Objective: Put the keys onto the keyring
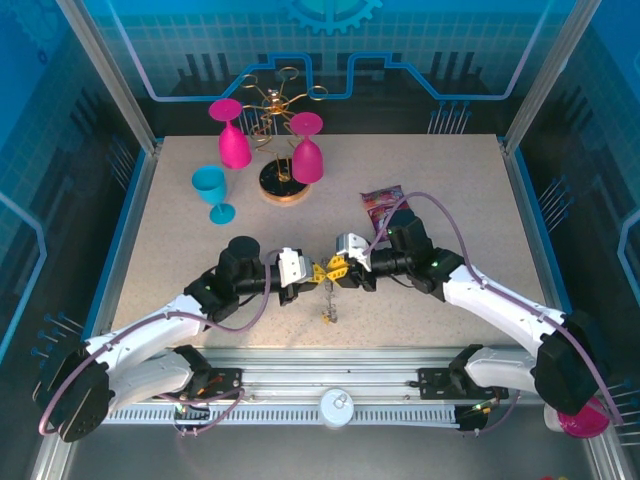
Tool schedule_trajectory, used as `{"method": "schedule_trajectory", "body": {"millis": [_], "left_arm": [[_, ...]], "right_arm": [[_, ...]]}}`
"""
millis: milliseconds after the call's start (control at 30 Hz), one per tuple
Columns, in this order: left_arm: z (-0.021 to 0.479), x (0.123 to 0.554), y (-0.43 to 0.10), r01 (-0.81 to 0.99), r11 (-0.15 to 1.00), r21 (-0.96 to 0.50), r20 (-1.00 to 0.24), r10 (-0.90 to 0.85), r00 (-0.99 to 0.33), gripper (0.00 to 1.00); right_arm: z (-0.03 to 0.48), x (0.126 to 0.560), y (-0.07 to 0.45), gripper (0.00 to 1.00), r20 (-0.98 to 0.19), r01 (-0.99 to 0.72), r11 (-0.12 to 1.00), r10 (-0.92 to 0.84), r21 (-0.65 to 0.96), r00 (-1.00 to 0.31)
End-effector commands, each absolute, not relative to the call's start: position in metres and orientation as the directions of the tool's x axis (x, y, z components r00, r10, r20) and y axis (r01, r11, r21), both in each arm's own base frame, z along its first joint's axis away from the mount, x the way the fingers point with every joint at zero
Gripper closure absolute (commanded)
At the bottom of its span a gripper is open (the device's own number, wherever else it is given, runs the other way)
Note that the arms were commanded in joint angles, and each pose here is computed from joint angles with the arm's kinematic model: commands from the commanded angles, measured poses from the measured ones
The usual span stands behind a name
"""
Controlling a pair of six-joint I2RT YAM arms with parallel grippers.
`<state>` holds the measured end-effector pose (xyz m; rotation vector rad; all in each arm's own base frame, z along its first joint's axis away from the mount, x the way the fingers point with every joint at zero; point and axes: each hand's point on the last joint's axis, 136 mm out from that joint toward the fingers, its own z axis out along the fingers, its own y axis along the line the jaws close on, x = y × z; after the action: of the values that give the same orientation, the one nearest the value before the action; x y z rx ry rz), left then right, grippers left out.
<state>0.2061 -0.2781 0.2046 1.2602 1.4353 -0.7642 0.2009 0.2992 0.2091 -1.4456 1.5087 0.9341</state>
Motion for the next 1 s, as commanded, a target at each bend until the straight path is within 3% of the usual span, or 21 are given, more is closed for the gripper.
{"method": "schedule_trajectory", "body": {"millis": [0, 67, 200, 300, 500, 667, 767, 833, 867, 933, 967], "left_arm": [[0.229, 0.201, -0.286, 0.956, 0.2, 0.213, -0.958, 0.234, 0.165, 1.0], [0.231, 0.201, -0.286, 0.956, 0.198, 0.214, -0.959, 0.226, 0.168, 1.0], [0.227, 0.204, -0.285, 0.954, 0.217, 0.205, -0.958, 0.242, 0.151, 0.99], [0.218, 0.211, -0.28, 0.948, 0.254, 0.19, -0.948, 0.3, 0.11, 0.85], [0.2, 0.218, -0.275, 0.948, 0.269, 0.169, -0.909, 0.413, 0.045, 0.82], [0.192, 0.221, -0.276, 0.954, 0.257, 0.158, -0.888, 0.46, 0.023, 0.89], [0.19, 0.223, -0.276, 0.954, 0.253, 0.158, -0.878, 0.479, 0.018, 1.0], [0.191, 0.222, -0.276, 0.955, 0.248, 0.163, -0.881, 0.473, 0.027, 1.0], [0.193, 0.221, -0.277, 0.954, 0.248, 0.166, -0.887, 0.461, 0.035, 1.0], [0.196, 0.218, -0.278, 0.955, 0.239, 0.174, -0.9, 0.432, 0.055, 1.0], [0.198, 0.215, -0.279, 0.956, 0.234, 0.175, -0.908, 0.413, 0.065, 1.0]], "right_arm": [[0.215, 0.201, 0.306, 0.89, -0.924, -0.998, 0.034, -0.38, -0.05, 0.033], [0.212, 0.202, 0.306, 1.0, -0.92, -0.998, 0.03, -0.39, -0.046, 0.031], [0.216, 0.204, 0.305, 1.0, -0.915, -0.997, 0.039, -0.401, -0.069, 0.047], [0.217, 0.202, 0.303, 1.0, -0.899, -0.996, 0.033, -0.434, -0.082, 0.06], [0.212, 0.199, 0.307, 1.0, -0.845, -0.996, -0.002, -0.529, -0.089, 0.077], [0.204, 0.198, 0.311, 1.0, -0.797, -0.994, -0.032, -0.594, -0.105, 0.103], [0.202, 0.196, 0.314, 1.0, -0.776, -0.993, -0.051, -0.621, -0.103, 0.112], [0.208, 0.201, 0.315, 1.0, -0.804, -0.996, -0.021, -0.589, -0.091, 0.086], [0.212, 0.206, 0.313, 0.92, -0.826, -0.996, 0.013, -0.561, -0.086, 0.064], [0.218, 0.213, 0.307, 0.66, -0.865, -0.995, 0.069, -0.5, -0.072, 0.027], [0.22, 0.214, 0.303, 0.62, -0.885, -0.995, 0.081, -0.465, -0.059, 0.015]]}}
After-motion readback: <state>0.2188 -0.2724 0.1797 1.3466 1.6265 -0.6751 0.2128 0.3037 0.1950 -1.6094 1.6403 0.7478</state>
